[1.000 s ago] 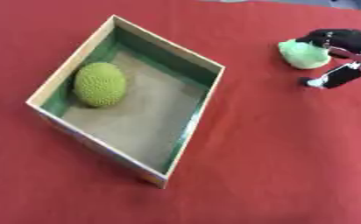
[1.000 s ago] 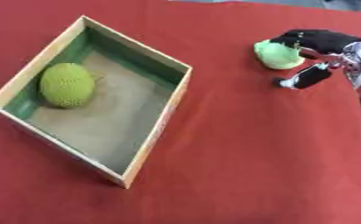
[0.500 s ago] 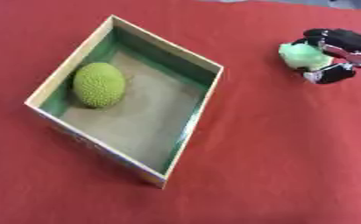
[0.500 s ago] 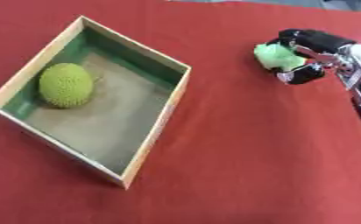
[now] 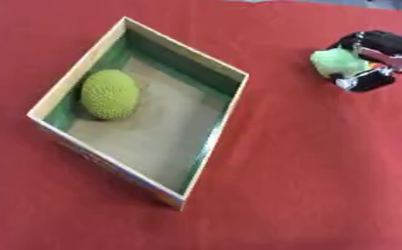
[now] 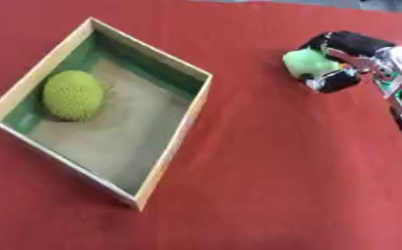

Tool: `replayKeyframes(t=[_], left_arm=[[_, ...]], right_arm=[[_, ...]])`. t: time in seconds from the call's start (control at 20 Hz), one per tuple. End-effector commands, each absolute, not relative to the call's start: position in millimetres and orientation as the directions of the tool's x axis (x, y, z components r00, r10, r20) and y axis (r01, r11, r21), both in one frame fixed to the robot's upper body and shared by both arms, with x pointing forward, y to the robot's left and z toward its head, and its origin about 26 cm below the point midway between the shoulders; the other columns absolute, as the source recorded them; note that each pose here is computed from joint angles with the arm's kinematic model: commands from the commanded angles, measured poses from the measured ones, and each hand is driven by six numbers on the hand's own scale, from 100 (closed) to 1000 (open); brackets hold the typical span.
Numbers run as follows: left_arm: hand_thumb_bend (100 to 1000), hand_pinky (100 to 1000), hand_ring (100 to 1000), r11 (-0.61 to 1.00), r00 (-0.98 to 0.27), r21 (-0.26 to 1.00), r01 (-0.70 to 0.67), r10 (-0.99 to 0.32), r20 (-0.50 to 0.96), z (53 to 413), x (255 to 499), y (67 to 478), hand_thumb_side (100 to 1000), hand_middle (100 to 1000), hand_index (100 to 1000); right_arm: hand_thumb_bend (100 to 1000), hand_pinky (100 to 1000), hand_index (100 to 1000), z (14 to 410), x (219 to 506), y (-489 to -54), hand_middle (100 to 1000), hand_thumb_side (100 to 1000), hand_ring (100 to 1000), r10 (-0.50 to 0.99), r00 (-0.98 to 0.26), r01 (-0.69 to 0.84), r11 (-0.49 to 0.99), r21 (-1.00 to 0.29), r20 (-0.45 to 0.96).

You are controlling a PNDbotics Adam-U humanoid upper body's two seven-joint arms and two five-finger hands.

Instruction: Pick up objects on the table and place them in the box.

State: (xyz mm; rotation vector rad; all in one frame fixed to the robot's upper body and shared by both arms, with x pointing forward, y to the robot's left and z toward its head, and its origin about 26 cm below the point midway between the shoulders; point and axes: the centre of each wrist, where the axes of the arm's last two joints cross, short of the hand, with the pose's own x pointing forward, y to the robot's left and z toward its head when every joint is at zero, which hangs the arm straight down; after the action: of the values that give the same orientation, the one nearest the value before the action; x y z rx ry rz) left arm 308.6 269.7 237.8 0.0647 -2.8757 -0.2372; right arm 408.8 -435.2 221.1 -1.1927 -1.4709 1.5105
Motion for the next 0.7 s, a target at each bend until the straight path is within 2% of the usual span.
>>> replayKeyframes(t=[0.05, 0.4, 0.5, 0.55, 0.7], left_arm=[[117, 835, 795, 0.985, -0.972, 0.173, -0.018, -0.058, 0.228, 244, 305, 269, 722, 703, 870], [117, 835, 795, 0.985, -0.971, 0.172, -0.020, -0.060, 0.233, 244, 305, 270, 720, 704, 869], [117, 835, 795, 0.985, -0.970, 0.171, -0.020, -0.060, 0.234, 244, 305, 270, 720, 704, 869], [117, 835, 795, 0.985, -0.970, 0.170, -0.020, -0.060, 0.234, 244, 305, 271, 720, 704, 869], [118, 835, 795, 0.986, -0.972, 0.163, -0.022, -0.060, 0.229, 245, 305, 271, 717, 705, 869]], right_arm=[[100, 734, 712, 248, 401, -438, 508, 290, 780, 0.926, -0.312, 0.301, -0.118, -0.946, -0.214], [100, 715, 693, 288, 381, -410, 473, 198, 726, 0.862, -0.392, 0.571, -0.046, -0.820, -0.321], [100, 707, 693, 305, 370, -389, 475, 187, 710, 0.820, -0.440, 0.632, -0.008, -0.775, -0.367], [131, 703, 691, 312, 363, -377, 477, 195, 701, 0.792, -0.467, 0.654, 0.011, -0.756, -0.393], [143, 695, 687, 327, 340, -326, 481, 206, 686, 0.665, -0.572, 0.688, 0.072, -0.722, -0.479]])
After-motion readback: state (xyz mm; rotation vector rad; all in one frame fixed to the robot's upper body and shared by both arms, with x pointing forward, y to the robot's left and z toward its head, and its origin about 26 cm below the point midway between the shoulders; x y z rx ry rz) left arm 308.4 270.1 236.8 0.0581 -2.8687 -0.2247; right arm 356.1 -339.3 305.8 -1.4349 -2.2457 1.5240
